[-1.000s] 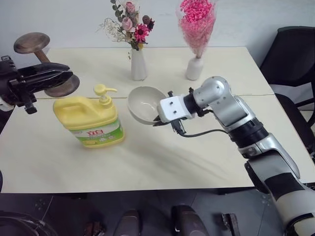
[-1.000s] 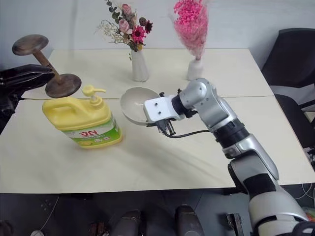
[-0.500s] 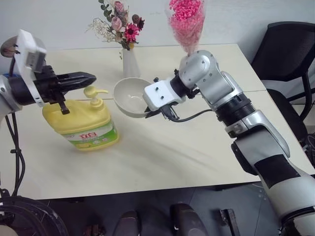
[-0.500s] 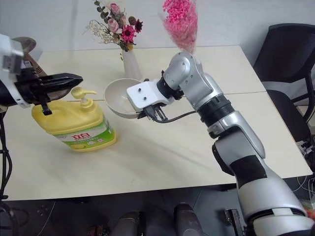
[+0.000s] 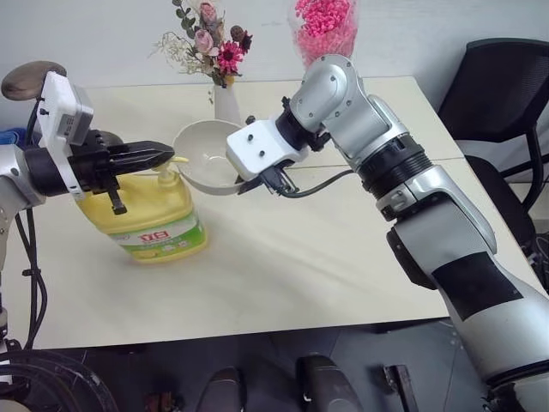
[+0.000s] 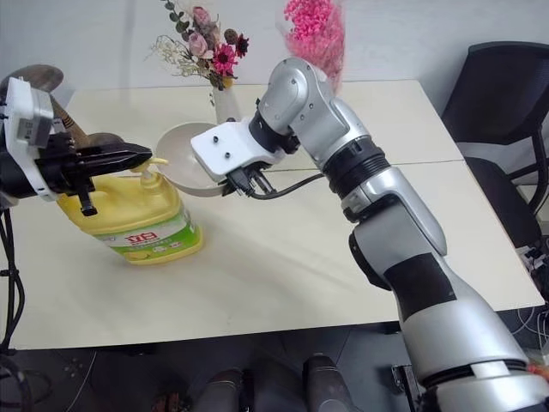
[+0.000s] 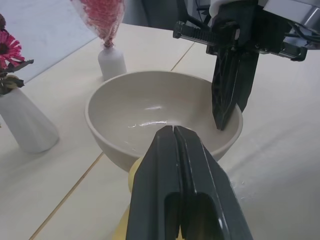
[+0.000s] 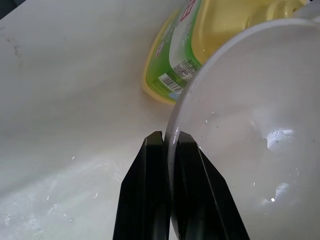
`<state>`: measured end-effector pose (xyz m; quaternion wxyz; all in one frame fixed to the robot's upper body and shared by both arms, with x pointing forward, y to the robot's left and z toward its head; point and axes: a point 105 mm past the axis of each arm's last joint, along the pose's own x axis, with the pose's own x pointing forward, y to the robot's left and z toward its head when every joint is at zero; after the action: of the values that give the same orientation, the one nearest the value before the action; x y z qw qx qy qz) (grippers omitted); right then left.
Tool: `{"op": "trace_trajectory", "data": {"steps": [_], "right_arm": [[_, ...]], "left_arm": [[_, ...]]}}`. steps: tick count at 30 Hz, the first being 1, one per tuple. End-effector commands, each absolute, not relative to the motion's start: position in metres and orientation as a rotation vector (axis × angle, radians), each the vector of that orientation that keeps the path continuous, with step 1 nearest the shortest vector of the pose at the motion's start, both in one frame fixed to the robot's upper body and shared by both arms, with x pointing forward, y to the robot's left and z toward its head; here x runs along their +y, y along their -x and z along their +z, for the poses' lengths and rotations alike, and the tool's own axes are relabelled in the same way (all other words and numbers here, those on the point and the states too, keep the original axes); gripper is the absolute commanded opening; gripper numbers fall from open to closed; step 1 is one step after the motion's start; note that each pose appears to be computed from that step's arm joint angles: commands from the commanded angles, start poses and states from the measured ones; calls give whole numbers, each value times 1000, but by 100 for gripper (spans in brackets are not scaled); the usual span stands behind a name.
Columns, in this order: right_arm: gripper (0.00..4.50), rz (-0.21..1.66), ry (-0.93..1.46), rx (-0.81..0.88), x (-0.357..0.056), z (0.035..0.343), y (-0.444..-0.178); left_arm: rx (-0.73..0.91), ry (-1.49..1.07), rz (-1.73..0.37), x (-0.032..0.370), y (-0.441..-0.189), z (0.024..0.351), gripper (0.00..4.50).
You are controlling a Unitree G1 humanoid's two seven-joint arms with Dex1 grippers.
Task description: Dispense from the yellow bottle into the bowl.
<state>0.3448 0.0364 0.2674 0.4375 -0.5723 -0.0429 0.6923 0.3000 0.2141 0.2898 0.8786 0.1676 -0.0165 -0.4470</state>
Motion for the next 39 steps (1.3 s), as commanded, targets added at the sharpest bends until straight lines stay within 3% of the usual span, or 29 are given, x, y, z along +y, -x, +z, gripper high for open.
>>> {"op": "trace_trajectory", "data": {"steps": [1, 9, 24, 30, 39], "right_arm": [[0, 1767, 1474, -157, 42, 281, -333], [0, 1765, 1481, -159, 43, 281, -333], [0, 1760, 1503, -157, 44, 283, -334], [0, 1761, 1508, -156, 45, 283, -335], [0, 1766, 1512, -157, 45, 282, -335]], "left_arm": [[-55, -389, -908, 216, -297, 294, 2], [-114, -335, -878, 216, -300, 304, 2], [-37, -321, -834, 215, -304, 295, 2], [-135, -225, -817, 214, -303, 314, 2], [-49, -237, -786, 215, -304, 297, 2]]}}
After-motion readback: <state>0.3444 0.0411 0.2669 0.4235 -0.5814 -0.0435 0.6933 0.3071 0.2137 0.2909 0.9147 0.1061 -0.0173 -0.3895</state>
